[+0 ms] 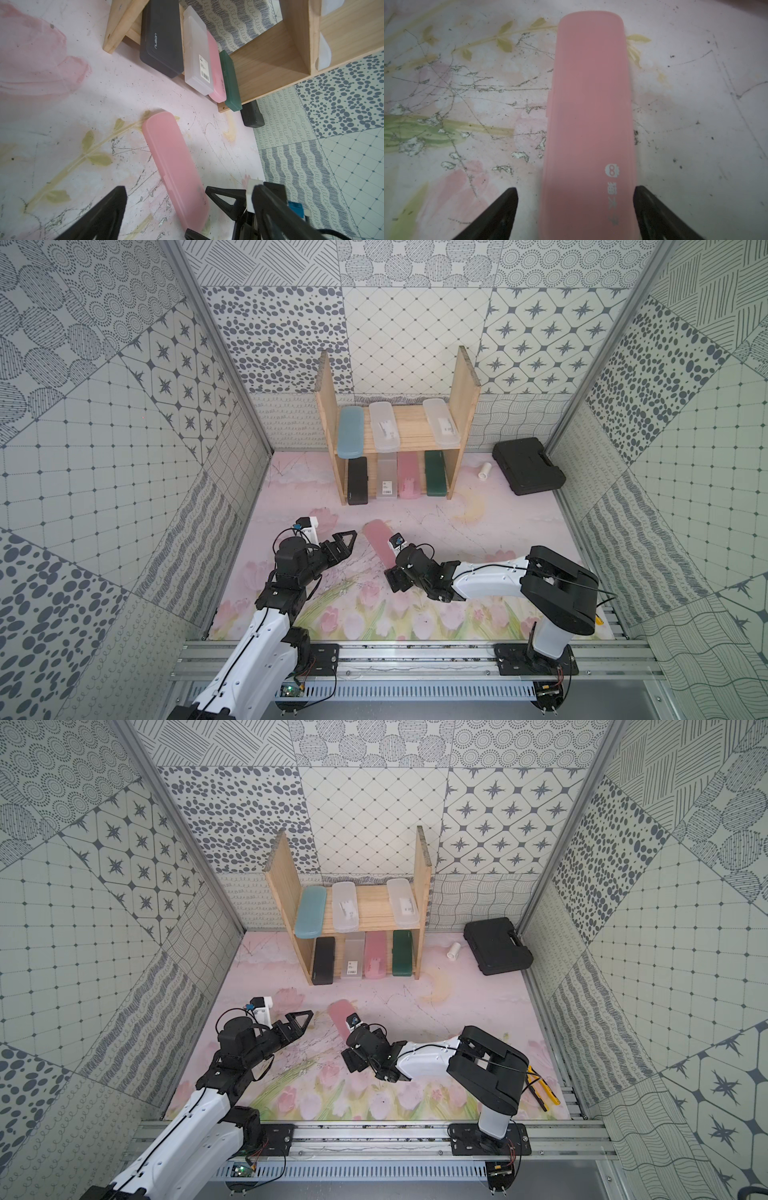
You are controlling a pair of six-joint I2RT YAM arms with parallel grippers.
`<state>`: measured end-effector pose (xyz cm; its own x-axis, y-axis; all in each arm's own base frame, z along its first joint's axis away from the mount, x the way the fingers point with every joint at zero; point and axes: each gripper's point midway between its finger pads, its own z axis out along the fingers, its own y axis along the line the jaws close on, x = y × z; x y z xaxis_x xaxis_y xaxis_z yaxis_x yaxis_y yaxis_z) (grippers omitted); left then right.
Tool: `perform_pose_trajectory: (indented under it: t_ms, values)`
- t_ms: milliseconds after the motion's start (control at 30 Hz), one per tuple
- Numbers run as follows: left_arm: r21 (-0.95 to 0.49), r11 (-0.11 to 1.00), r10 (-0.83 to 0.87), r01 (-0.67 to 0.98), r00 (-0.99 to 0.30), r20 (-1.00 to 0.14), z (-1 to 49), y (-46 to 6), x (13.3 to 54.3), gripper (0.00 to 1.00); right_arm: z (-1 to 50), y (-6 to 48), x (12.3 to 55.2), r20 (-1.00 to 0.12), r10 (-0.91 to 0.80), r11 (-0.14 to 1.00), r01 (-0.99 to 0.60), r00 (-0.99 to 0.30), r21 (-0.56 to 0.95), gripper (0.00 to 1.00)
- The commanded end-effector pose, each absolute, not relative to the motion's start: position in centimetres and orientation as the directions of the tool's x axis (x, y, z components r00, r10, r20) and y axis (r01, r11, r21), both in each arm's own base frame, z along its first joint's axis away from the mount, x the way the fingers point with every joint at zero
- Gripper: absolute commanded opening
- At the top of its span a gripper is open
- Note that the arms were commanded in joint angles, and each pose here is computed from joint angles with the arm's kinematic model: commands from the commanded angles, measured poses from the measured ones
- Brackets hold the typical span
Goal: Remove the pencil cases from the shelf
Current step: Place the pencil case at the center of the board, then move the pencil case to the center of the board.
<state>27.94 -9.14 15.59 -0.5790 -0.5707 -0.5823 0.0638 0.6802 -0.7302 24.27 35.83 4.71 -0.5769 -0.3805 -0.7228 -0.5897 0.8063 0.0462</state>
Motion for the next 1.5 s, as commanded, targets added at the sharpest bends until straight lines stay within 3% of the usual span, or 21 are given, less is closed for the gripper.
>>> perform_pose_trajectory:
  t_ms: [0,433,800,1067,1467]
  values:
    - [-0.732,0.679,-0.571,0.06,-0.582,-0.578,15.5,-9.2,27.8,0.99,6.2,36.1,25.3,-0.75,-0.31,0.838,-0.54,-0.584,0.074,0.98]
    - [-0.71,0.704,-0.577,0.012,-0.573,-0.582,15.9,-8.4,27.7,0.99,6.7,36.7,28.6,-0.553,-0.187,0.756,-0.479,-0.812,0.447,0.98]
    - [-0.697,0.716,-0.592,-0.034,-0.558,-0.582,16.4,-7.6,27.7,0.99,4.6,37.7,28.4,-0.462,-0.207,0.752,-0.442,-0.862,0.488,0.98]
    - [-0.678,0.732,-0.599,-0.073,-0.543,-0.588,16.6,-6.8,27.3,0.99,4.7,40.1,27.1,-0.405,-0.219,0.687,-0.435,-0.887,0.582,0.98]
    - [-0.66,0.745,-0.599,-0.097,-0.532,-0.598,16.8,-6.2,26.7,0.99,5.6,45.1,25.4,-0.404,-0.207,0.647,-0.434,-0.891,0.627,0.98]
